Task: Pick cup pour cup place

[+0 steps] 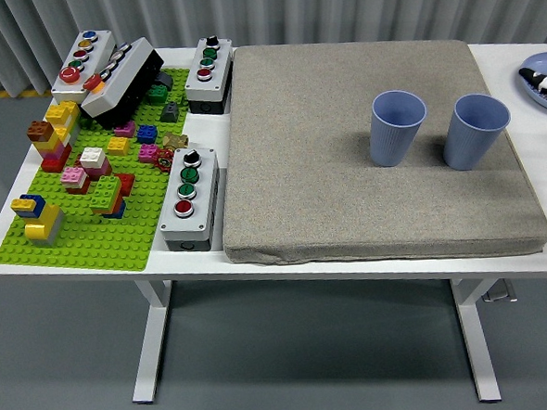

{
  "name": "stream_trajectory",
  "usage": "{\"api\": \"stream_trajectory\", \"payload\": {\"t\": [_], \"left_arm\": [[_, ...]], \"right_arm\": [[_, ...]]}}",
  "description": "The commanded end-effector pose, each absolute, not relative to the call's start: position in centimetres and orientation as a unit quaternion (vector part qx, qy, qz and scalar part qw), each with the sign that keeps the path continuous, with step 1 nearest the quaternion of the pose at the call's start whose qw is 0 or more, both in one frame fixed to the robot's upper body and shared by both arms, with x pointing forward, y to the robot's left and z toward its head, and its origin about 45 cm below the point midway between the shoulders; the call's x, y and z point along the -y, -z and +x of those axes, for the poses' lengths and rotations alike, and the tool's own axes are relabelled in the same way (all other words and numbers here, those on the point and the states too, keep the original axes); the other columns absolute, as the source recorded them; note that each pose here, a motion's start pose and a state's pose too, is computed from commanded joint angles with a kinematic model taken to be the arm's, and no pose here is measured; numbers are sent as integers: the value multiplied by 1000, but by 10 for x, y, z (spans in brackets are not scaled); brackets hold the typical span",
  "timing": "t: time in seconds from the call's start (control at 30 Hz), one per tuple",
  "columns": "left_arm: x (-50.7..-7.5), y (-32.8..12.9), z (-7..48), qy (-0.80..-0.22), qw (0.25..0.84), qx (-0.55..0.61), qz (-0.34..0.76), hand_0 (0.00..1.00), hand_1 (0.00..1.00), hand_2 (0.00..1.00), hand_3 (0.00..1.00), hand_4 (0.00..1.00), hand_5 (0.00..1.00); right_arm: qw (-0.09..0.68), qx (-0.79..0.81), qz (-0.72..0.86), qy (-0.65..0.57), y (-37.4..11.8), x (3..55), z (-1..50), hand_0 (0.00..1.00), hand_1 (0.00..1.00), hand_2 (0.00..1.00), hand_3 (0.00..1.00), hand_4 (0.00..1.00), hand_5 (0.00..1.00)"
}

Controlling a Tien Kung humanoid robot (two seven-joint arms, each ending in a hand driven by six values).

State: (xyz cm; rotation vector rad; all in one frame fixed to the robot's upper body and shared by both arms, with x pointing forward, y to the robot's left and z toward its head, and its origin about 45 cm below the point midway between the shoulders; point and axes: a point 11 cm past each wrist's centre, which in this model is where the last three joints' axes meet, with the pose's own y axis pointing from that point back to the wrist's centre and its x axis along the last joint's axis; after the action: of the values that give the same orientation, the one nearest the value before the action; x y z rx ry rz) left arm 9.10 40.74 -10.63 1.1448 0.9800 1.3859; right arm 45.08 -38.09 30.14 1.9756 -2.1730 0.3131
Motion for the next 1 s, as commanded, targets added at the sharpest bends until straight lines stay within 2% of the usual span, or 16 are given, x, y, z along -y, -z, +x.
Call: {"api": "stream_trajectory", "payload": {"t": [0.17, 0.2, 0.37, 0.4, 0.57, 0.6, 1.0], "left_arm": [[-407, 106, 93, -579, 521, -407, 477, 873, 835, 895, 791, 648, 998], [-407, 106, 93, -579, 521, -407, 477, 872, 835, 894, 791, 648, 998], [-406, 106, 94, -579, 523, -407, 476, 872, 835, 894, 791, 648, 998], [-405, 106, 94, -578, 523, -407, 476, 873, 835, 895, 792, 647, 998], [-404, 107, 93, -577, 523, -408, 476, 873, 835, 895, 792, 647, 998], [-404, 107, 94, -577, 524, -407, 477, 872, 835, 895, 793, 646, 998], [-404, 107, 92, -577, 523, -409, 476, 872, 836, 896, 794, 645, 998]], "right_arm": [[36, 765, 635, -107, -333, 393, 465, 920, 891, 973, 981, 876, 363], [33, 766, 633, -106, -333, 394, 465, 894, 853, 917, 926, 875, 379], [-45, 820, 567, -64, -341, 409, 467, 894, 853, 917, 926, 875, 379], [-50, 826, 559, -59, -340, 410, 467, 802, 753, 731, 755, 822, 881], [-54, 827, 558, -44, -334, 403, 469, 802, 753, 731, 755, 822, 881], [-56, 826, 559, -41, -333, 401, 469, 796, 741, 715, 738, 811, 998], [-50, 822, 566, -33, -325, 397, 469, 803, 744, 724, 742, 805, 998]]}}
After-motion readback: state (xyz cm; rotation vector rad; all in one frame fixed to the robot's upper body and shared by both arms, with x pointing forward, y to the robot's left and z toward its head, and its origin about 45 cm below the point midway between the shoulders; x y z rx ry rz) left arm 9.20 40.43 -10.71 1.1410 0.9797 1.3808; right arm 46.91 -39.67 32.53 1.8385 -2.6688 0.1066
